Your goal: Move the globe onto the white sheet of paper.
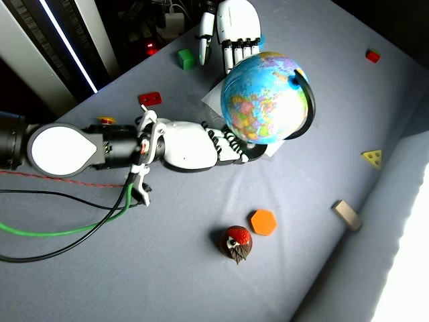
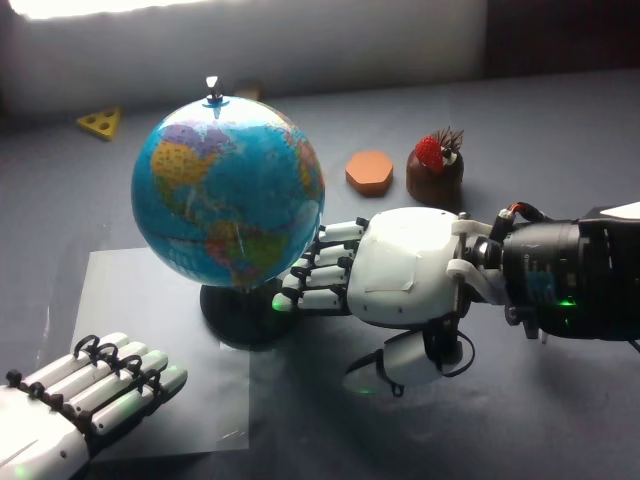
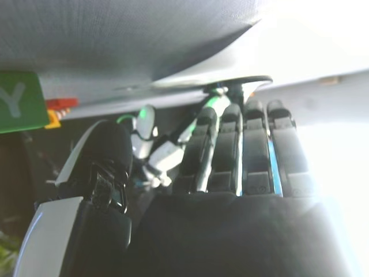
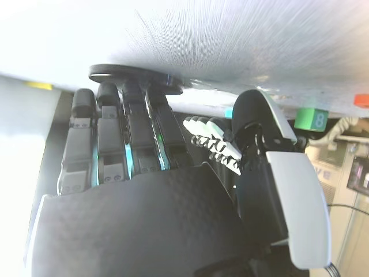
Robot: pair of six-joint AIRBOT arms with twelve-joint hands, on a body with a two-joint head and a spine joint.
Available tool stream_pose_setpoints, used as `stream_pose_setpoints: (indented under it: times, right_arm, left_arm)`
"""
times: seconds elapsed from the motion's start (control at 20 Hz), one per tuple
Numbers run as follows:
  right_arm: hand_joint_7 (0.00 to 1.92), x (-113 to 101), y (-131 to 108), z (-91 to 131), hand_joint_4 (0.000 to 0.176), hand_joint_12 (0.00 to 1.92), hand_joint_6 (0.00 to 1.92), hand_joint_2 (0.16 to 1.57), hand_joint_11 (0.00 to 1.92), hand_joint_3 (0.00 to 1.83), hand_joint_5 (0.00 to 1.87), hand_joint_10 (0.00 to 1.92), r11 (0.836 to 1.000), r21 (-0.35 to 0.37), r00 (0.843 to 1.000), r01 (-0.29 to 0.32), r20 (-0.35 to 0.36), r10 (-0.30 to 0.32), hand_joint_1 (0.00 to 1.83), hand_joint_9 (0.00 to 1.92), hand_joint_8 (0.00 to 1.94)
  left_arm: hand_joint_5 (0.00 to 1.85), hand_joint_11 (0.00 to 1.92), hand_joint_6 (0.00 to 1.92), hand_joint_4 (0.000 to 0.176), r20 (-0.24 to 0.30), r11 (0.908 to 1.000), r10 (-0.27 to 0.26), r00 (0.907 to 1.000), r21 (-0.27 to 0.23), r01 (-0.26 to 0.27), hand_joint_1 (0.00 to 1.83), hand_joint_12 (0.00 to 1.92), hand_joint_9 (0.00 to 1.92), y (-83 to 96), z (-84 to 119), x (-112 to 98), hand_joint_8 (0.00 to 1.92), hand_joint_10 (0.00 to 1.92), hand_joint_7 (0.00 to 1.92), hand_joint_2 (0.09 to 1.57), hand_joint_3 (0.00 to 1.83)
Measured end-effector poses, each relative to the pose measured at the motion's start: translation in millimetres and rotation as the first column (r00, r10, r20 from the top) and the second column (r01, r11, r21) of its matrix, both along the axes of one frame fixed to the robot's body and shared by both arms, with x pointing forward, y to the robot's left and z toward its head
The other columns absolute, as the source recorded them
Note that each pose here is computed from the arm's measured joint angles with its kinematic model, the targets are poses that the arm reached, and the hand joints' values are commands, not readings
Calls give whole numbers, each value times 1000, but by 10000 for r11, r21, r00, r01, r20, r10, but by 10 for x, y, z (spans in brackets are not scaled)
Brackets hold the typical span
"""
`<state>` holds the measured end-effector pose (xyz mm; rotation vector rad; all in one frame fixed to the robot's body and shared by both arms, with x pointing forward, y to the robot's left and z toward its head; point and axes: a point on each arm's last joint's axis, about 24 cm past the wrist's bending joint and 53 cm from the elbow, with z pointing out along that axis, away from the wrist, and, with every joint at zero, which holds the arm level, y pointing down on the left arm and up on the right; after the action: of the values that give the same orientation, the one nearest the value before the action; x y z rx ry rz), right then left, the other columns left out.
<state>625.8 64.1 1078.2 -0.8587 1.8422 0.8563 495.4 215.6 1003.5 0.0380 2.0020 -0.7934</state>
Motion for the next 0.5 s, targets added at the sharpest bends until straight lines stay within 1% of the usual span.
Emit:
stream_pose_setpoints:
  times: [0.1,0.15,0.3,0.5]
  right_arm:
    - [191,-15,65,-12,0,265,0,1293,0,0,185,1,9999,-99,9999,-66,98,67,0,132,2]
    - [192,-27,110,-12,0,265,1,1293,0,0,186,2,9997,-186,9996,-157,233,161,0,134,3]
    - [193,-49,222,15,0,266,3,1293,0,0,192,2,9993,-245,9987,-290,423,301,0,134,2]
    - [190,-76,358,37,0,266,5,1293,0,0,196,2,9992,-238,9983,-336,472,346,0,134,1]
  left_arm:
    - [0,0,0,0,51,10000,85,10000,-9,-85,0,0,0,21,10,21,0,0,0,1371,1]
    - [0,0,0,0,115,10000,-26,9999,69,26,0,0,0,26,9,31,0,0,0,1371,1]
    - [0,0,0,0,133,9999,57,9999,102,-58,0,0,0,51,6,52,0,0,0,1371,1]
    - [0,0,0,0,133,9998,128,9998,163,-130,0,0,0,82,-2,66,0,0,0,1371,1]
